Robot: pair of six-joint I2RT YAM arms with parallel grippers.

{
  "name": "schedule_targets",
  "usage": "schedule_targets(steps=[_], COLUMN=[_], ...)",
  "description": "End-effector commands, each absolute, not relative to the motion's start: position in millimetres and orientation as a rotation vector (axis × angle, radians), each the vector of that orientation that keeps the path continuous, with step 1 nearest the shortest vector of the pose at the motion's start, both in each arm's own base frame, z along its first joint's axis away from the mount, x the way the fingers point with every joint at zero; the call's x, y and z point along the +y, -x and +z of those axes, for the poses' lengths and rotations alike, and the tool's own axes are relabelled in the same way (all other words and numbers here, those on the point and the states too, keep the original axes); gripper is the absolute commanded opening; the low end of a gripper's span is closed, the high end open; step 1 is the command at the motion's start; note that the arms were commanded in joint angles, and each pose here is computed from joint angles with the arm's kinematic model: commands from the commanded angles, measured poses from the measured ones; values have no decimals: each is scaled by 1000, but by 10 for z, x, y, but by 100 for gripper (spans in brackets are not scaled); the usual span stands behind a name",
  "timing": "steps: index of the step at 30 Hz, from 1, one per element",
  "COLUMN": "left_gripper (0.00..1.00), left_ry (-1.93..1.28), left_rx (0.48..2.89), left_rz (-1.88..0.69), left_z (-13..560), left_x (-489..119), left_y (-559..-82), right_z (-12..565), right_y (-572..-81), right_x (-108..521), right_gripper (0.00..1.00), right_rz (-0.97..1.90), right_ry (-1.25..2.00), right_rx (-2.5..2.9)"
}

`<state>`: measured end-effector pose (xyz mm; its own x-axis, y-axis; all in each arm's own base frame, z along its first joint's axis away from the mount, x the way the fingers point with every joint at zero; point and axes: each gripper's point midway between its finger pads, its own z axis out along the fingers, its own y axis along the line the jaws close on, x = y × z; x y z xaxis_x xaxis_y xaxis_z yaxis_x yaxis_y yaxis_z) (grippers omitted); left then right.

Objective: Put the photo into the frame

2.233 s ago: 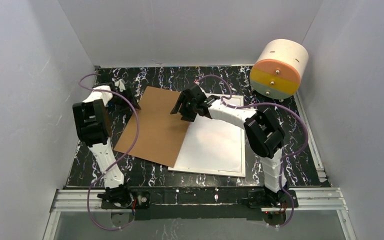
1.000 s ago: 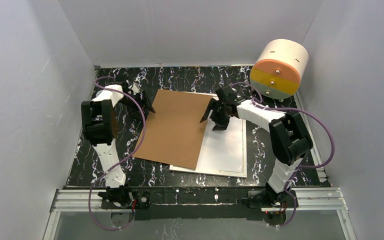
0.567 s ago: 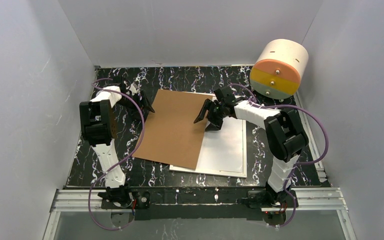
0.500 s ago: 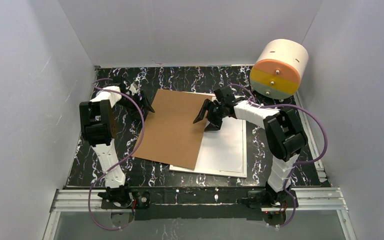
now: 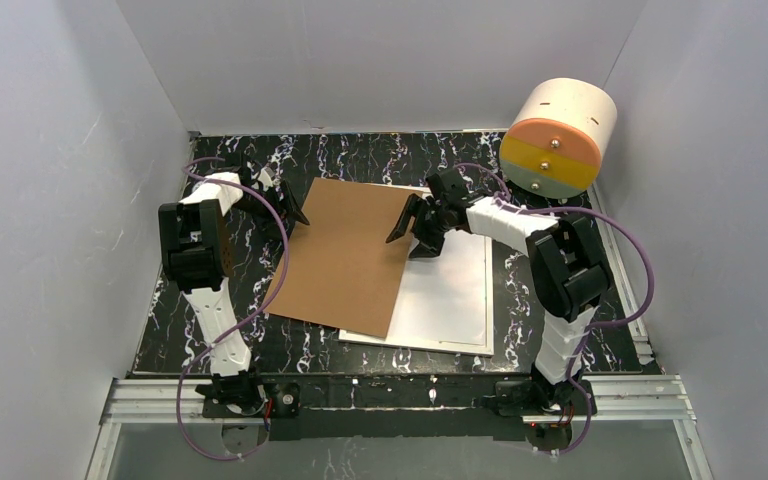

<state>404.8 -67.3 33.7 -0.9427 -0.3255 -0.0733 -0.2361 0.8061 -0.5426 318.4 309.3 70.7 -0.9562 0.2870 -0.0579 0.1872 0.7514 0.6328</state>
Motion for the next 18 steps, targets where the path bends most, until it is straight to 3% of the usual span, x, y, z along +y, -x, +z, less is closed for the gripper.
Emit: schedule_targets(steps=[1,18], left_gripper=[71,71], left_ry=[500,501], left_rx=[3000,2991], left_rz=[-778,-819], left_z=[-9,7], left_x=[-709,-750], left_y=[-3683,-3683], right_z=[654,873], right_y=[-3206,-3425], right_x=[2976,3357], right_gripper=[78,71], right_rz=[843,1134], right_ry=[-403,-270], right_rx=[2822,2667])
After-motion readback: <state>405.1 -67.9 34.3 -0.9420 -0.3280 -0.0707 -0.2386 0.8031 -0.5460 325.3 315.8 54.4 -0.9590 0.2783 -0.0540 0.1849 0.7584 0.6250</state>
